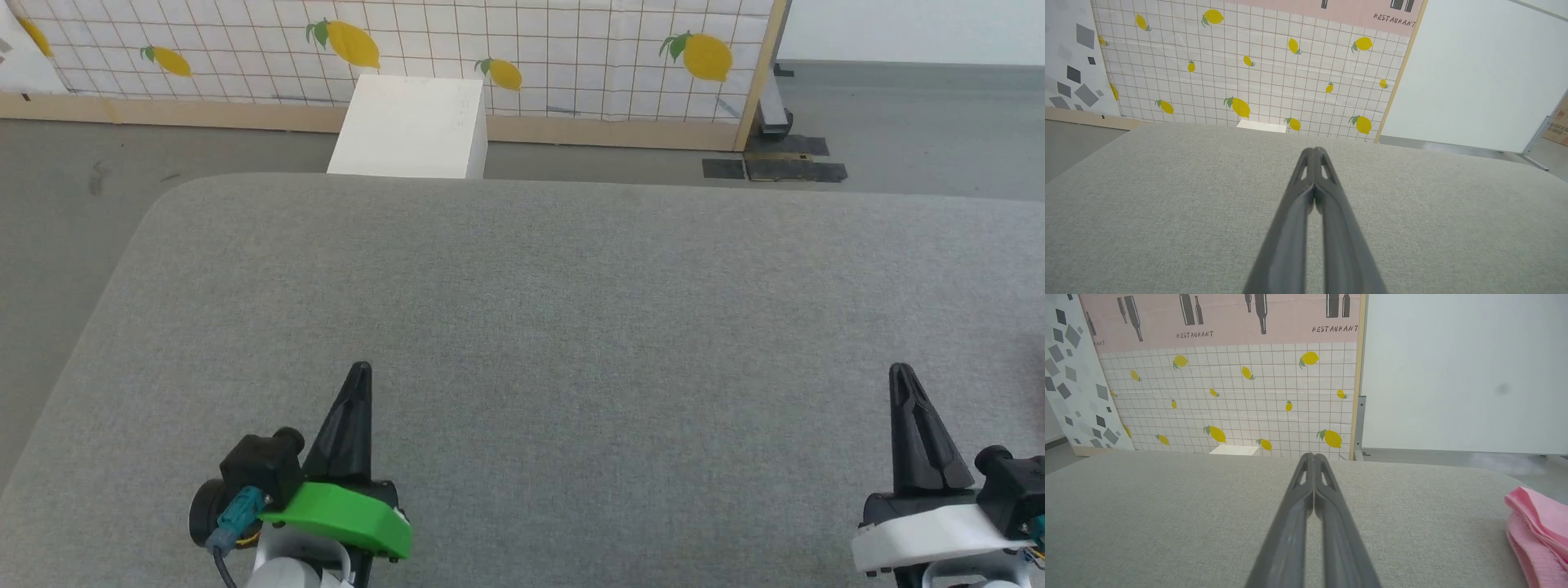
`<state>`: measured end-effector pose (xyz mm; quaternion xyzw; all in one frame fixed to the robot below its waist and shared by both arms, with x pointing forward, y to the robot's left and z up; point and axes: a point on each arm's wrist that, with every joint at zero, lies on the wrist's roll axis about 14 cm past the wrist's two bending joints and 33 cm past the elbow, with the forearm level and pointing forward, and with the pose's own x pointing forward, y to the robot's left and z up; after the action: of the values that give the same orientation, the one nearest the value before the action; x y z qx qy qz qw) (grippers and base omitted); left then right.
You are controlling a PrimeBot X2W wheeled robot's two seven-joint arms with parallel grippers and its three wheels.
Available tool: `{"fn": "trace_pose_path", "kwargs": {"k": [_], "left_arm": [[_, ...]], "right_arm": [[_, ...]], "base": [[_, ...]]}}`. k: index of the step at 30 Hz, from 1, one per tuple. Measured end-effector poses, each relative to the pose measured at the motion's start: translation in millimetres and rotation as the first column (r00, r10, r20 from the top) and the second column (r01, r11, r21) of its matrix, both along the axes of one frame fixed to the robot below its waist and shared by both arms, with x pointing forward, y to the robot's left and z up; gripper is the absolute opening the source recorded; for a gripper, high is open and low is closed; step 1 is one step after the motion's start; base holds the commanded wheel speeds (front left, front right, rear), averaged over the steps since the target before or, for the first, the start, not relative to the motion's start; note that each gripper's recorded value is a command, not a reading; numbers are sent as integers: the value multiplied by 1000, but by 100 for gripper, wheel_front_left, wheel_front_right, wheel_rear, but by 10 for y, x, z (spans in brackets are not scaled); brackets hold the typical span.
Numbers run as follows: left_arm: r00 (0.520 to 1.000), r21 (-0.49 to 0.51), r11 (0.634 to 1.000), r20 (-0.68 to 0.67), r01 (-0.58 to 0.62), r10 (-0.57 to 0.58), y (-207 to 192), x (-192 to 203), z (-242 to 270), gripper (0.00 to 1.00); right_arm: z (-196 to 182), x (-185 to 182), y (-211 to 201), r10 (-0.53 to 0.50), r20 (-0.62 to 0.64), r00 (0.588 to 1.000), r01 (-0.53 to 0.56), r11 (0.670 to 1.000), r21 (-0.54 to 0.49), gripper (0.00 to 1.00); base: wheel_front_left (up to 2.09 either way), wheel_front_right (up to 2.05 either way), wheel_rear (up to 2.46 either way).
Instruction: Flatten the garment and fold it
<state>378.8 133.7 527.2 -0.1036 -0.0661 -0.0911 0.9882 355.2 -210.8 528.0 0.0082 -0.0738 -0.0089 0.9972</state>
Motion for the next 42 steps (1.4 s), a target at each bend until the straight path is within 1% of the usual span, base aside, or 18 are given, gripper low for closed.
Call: {"fn": "trace_pose_path", "kwargs": {"k": [15,42], "left_arm": [[1000,1,1000,-2,1,-1,-3,-1,-1,0],[999,52,998,-21,-30,31,76,18,29,0]], "right_arm": [[-1,0,2,1,-1,1000,-1,1000,0,0],[-62,19,108,32,-55,998,-33,999,-5,0]], "base": [[0,0,0],[0,0,0]]}}
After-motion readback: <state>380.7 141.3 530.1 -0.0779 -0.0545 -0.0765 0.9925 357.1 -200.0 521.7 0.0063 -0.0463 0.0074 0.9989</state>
